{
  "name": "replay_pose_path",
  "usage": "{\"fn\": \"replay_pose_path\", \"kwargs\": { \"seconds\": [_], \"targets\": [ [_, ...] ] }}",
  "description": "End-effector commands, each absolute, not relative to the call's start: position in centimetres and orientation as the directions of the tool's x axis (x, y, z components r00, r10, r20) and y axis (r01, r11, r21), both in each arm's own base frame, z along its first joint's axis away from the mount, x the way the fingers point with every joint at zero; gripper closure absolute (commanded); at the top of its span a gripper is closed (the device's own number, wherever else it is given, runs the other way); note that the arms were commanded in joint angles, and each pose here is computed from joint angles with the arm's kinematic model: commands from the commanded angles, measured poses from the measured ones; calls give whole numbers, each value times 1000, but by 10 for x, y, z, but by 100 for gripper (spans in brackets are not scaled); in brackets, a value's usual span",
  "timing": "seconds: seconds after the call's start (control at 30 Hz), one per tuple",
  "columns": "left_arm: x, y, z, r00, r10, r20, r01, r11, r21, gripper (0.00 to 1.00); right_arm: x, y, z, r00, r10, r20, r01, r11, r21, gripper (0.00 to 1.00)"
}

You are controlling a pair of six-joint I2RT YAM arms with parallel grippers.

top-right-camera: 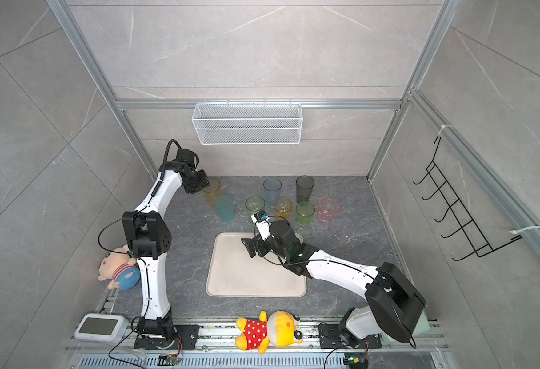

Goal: Place the glasses into the tray
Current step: Pick up the glass from the top-left of the table.

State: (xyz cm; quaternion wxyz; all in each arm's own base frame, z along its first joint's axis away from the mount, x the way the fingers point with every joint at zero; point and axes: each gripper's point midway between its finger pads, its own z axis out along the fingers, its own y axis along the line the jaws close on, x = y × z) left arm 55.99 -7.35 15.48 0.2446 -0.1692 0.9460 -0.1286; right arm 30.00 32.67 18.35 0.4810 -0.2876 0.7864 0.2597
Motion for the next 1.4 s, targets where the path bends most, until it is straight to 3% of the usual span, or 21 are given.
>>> {"fn": "replay_pose_path", "kwargs": {
  "seconds": [0.0,0.47,1.37],
  "targets": [
    [561,-72,158,-823,-377,-426,-259,915,-310,57,301,330,188,-354,-220,-909,-707,699,107,1],
    [562,-72,149,-829,-379,-411,-269,915,-302,79,301,334,185,-357,-235,-904,-710,697,100,1],
    [553,-65,166,-824,-361,-437,-263,927,-269,97,300,340,179,-375,-264,-889,-717,690,98,1]
  ]
}}
